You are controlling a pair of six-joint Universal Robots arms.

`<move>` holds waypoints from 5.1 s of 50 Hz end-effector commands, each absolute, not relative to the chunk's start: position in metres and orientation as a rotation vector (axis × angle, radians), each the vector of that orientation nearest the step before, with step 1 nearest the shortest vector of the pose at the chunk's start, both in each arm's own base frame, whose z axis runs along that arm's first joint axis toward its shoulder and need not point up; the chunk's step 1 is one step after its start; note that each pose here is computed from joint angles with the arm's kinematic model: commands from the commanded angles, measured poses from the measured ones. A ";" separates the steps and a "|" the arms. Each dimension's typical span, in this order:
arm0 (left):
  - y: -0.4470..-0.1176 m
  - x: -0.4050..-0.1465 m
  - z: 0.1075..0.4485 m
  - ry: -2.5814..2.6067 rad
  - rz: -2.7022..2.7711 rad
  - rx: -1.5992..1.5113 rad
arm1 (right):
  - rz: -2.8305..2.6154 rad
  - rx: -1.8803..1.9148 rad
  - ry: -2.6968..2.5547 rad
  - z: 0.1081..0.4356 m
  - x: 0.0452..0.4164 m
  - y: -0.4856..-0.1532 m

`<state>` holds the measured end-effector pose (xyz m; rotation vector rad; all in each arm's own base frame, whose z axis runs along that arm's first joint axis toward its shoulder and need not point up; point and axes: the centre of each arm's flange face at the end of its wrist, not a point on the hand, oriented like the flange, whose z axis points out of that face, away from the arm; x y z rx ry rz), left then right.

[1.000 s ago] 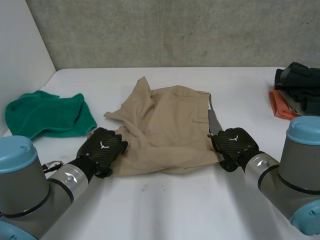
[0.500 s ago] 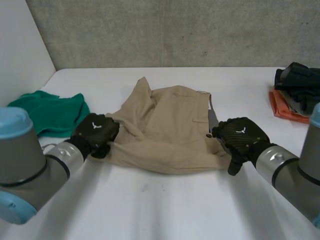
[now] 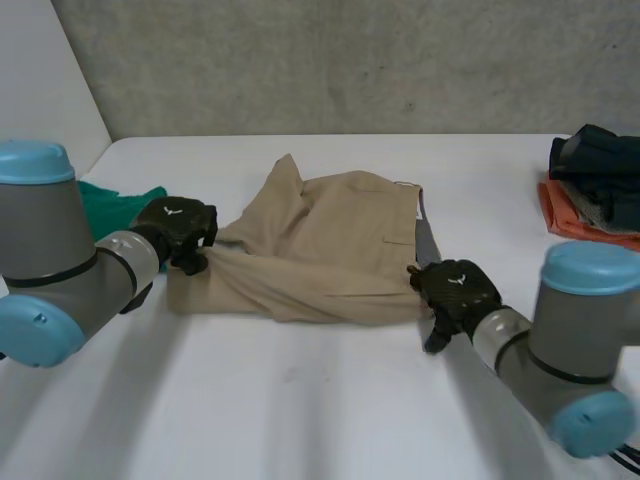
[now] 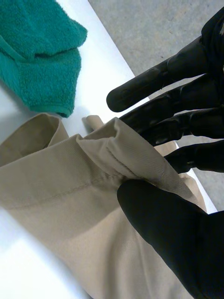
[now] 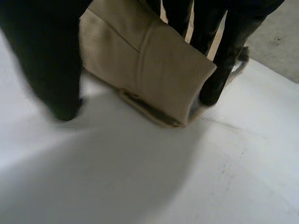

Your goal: Fold the laundry.

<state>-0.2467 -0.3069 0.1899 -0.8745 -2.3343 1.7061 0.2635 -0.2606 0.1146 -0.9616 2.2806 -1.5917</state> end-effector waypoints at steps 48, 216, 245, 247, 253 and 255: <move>-0.330 -0.309 0.350 -1.669 2.641 -0.895 | -2.577 -0.908 1.566 0.342 0.302 -0.348; -0.277 -0.337 0.177 -1.835 2.205 -1.066 | -1.659 -0.746 2.484 0.116 0.208 -0.274; -0.266 -0.325 0.202 -1.826 2.229 -1.042 | -1.805 -1.344 2.594 0.166 0.150 -0.300; -0.265 -0.323 0.207 -1.818 2.239 -1.036 | -1.883 -1.440 2.485 0.178 0.162 -0.301; -0.260 -0.319 0.217 -1.804 2.260 -1.022 | -2.065 -1.660 2.011 0.217 0.238 -0.282; -0.259 -0.318 0.217 -1.805 2.261 -1.021 | -2.059 -1.717 1.861 0.217 0.264 -0.271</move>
